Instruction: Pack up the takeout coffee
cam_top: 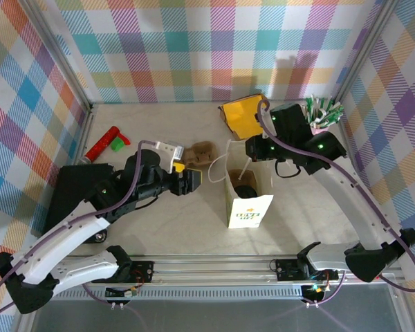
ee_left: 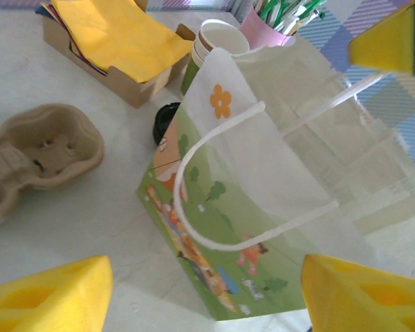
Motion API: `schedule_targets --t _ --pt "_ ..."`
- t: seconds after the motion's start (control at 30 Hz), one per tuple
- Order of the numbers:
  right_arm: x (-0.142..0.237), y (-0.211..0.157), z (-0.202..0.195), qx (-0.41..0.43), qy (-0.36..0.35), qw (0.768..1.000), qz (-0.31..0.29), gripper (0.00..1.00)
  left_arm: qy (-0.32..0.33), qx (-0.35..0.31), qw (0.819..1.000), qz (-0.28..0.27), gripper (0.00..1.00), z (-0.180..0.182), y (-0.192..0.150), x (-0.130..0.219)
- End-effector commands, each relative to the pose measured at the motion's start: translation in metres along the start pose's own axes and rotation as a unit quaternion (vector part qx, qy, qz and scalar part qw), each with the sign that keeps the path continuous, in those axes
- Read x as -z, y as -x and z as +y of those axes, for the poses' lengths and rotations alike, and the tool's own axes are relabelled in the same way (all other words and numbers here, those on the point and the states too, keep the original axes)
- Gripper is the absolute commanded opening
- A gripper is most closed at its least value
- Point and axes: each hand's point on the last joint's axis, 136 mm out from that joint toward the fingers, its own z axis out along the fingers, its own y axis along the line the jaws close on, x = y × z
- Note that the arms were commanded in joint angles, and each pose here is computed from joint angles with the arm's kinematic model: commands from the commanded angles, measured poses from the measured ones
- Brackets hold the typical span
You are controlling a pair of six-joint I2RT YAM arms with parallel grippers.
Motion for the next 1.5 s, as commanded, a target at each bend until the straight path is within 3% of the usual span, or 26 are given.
schedule_targets --t 0.0,0.27,0.63,1.1,1.47 --pt "-0.004 0.01 -0.002 0.008 -0.015 1.0 -0.017 0.25 -0.03 0.045 0.998 -0.027 0.69 -0.024 0.026 0.0" --pt "0.027 0.027 -0.003 0.016 -0.035 0.998 -0.049 0.43 -0.005 0.05 0.999 0.001 0.67 -0.046 0.027 -0.034" --pt "0.055 0.024 -0.008 0.006 -0.045 0.996 -0.077 0.46 0.1 0.052 0.993 0.021 0.58 -0.035 0.021 -0.076" --pt "0.052 0.02 -0.011 0.012 -0.052 0.996 -0.068 0.47 0.131 0.04 0.99 0.029 0.23 -0.034 0.023 -0.087" --pt "0.049 0.022 -0.013 0.02 -0.057 0.996 -0.068 0.47 0.135 0.041 0.99 0.02 0.06 -0.034 0.03 -0.078"
